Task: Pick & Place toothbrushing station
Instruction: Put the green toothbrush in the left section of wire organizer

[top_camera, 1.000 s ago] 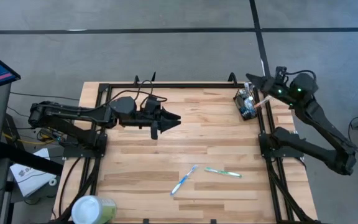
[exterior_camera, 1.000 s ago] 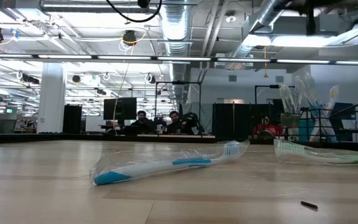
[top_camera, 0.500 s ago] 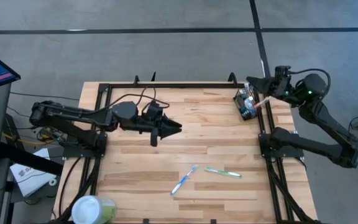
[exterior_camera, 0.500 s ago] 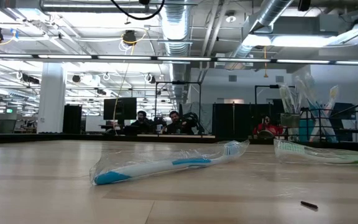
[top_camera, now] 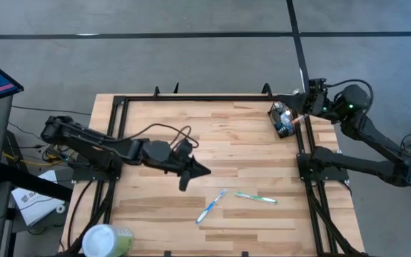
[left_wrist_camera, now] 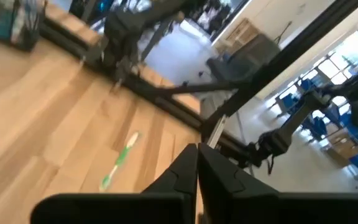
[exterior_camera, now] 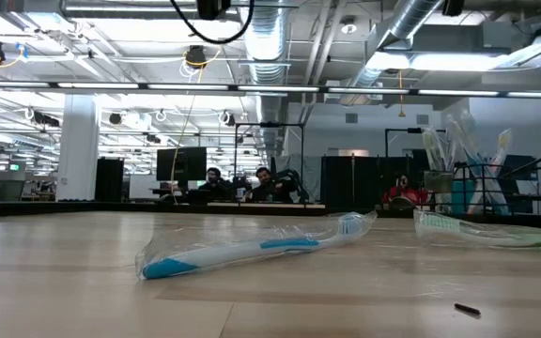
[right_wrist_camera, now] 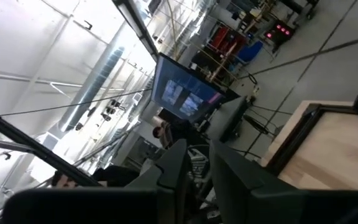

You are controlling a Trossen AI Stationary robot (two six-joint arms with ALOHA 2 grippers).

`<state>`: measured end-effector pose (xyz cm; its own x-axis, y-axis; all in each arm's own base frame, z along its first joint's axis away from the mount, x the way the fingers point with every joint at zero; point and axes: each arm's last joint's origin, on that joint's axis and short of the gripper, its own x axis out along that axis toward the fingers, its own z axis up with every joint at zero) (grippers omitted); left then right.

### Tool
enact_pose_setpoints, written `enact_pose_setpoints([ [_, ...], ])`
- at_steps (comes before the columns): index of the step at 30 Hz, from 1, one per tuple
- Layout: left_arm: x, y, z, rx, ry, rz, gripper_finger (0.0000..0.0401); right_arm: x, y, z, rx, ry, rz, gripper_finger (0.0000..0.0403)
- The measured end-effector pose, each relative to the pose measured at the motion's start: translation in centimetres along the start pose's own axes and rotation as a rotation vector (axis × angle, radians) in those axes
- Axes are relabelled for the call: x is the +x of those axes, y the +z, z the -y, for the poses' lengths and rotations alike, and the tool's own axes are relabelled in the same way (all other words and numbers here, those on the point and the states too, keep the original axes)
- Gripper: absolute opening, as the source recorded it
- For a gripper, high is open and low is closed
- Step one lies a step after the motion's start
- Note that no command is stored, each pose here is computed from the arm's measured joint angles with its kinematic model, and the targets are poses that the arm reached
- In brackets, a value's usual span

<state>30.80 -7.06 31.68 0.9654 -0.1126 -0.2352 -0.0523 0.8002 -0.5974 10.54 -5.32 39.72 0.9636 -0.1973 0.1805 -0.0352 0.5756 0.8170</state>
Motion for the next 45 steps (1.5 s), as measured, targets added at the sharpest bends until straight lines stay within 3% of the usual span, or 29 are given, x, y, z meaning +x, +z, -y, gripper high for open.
enact_pose_setpoints([
  [14, 2.1, -3.1, 0.2, -0.096, 0.013, -0.11, 0.0001, 0.6, -0.1, 0.3, 0.0, -0.008, -0.021, 0.0062],
  [20, 4.1, -5.8, -0.2, -0.186, 0.066, -0.187, 0.0, 0.6, -0.3, 0.3, 0.004, 0.008, -0.066, 0.0062],
  [24, 5.9, -7.2, 0.7, -0.216, 0.096, -0.208, 0.0, 0.6, -0.5, 0.6, 0.017, -0.018, -0.086, 0.0062],
  [33, 9.4, -8.4, 2.1, -0.156, 0.354, -0.361, 0.0, 0.4, -1.0, 0.8, -0.004, 0.006, -0.212, 0.0062],
  [45, 9.8, -11.5, 1.4, -0.229, 0.425, -0.573, 0.0, 0.0, -2.1, 2.7, 0.015, -0.168, -0.32, 0.0062],
])
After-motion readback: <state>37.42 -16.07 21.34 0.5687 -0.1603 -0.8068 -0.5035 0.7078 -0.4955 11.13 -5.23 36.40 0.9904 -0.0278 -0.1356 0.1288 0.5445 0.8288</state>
